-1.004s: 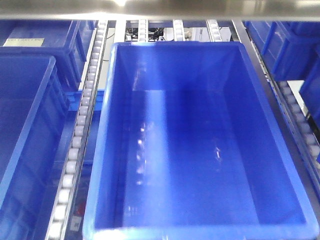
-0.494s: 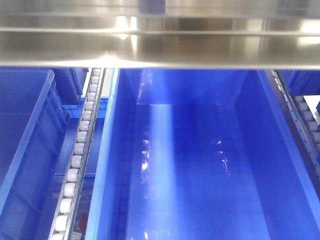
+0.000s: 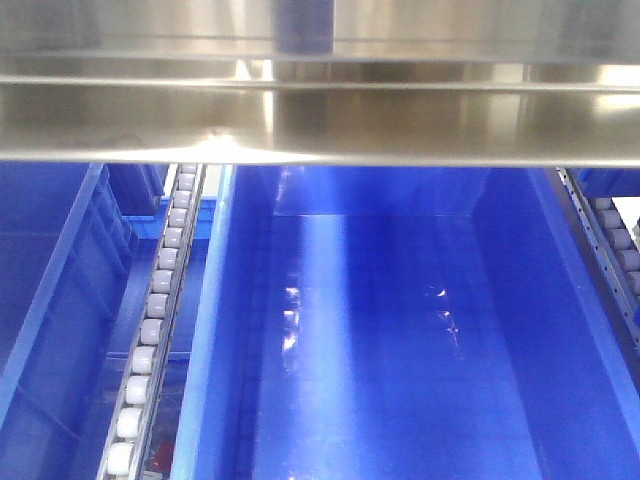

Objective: Pour parts from conveyor to right shelf
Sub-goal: 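Turn toward the shelf and stop over an empty blue bin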

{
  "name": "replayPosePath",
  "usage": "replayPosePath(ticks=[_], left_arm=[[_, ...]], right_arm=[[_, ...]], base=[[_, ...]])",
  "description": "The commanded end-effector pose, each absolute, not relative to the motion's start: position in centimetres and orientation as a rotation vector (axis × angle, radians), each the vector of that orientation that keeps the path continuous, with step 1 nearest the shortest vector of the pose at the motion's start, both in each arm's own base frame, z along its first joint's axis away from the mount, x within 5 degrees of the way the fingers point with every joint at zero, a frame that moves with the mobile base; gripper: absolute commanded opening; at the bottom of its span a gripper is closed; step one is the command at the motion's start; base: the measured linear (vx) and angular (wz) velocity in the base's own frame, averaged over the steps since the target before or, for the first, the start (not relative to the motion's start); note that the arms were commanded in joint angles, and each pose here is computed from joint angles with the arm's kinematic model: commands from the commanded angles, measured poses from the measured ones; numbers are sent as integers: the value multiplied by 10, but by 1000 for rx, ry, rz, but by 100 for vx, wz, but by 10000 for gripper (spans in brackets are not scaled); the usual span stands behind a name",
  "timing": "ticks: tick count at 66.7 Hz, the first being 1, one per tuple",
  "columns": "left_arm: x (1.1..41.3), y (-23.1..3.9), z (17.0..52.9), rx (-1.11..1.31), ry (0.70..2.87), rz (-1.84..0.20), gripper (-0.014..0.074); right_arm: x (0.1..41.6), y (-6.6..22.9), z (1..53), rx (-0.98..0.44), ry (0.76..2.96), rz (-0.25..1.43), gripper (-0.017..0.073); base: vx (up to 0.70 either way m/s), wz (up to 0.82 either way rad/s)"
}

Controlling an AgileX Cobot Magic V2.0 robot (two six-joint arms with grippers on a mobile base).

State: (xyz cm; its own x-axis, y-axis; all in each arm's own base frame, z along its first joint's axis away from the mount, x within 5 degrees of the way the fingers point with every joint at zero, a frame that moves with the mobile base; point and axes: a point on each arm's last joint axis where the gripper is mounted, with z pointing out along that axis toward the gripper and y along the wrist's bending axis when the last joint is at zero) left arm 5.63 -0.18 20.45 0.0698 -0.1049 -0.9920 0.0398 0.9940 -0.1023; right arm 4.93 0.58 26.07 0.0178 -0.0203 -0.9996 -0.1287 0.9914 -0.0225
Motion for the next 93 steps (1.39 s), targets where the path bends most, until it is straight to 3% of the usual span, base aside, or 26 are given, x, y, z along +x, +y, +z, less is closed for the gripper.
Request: replayPosePath(ticks=[1,72,93], left_arm=[[56,-2,203,-57,1435,-130,-6],[56,-2,203,-57,1435,-130,-6],[56,-2,203,-57,1435,-130,-6]], right_arm=[[48,6,276,-123,1456,76,-4],[48,6,281,-88,1408,121,-4],[61,8,314,-75,1486,142,3]], base=[[0,0],[0,0],[0,0]])
